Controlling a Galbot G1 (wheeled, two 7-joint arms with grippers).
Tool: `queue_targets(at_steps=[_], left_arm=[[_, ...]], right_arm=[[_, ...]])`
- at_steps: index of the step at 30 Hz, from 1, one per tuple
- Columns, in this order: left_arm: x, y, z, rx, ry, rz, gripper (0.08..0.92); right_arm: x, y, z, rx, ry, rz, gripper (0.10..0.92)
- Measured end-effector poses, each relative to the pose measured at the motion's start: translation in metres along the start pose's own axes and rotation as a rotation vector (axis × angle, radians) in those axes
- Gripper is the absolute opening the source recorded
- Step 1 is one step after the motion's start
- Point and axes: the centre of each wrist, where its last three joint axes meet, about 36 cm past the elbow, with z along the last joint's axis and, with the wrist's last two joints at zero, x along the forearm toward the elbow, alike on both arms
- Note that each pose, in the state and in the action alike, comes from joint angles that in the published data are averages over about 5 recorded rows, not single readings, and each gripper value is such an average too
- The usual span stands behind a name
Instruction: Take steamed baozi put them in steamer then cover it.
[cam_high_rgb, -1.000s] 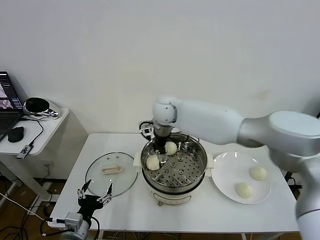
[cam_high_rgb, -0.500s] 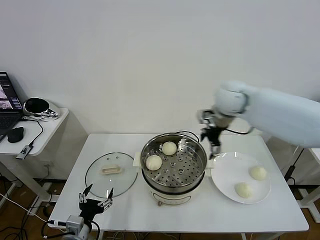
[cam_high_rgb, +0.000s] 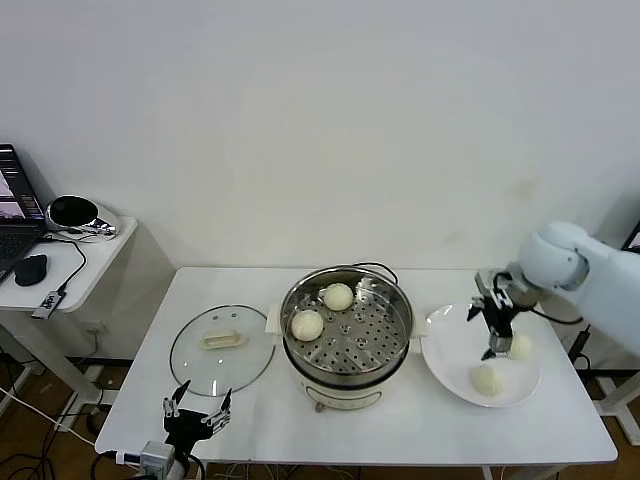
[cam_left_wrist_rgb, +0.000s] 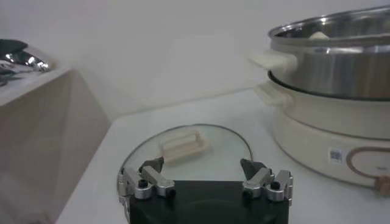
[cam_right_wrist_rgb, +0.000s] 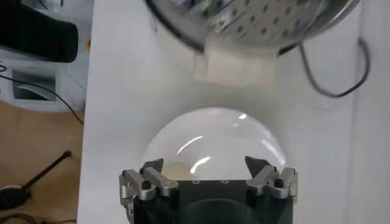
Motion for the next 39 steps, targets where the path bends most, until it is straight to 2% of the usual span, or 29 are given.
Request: queue_targets(at_steps=[11, 20, 39], left_arm=[[0.002, 0.001, 0.008, -0.003, 0.027, -0.007, 0.823], [0.001, 0.0, 0.01, -0.006, 0.034, -0.005, 0.823], [-0.001, 0.0, 0.011, -0.005, 0.035, -0.003, 0.823]], right_arm=[[-0.051, 0.009, 0.033, -0.049, 0.039, -0.03, 0.823], [-0.084, 0.014, 0.04, -0.064, 0.057, -0.047, 0.823], [-0.108, 0.013, 0.04, -0.077, 0.065, -0.04, 0.821]])
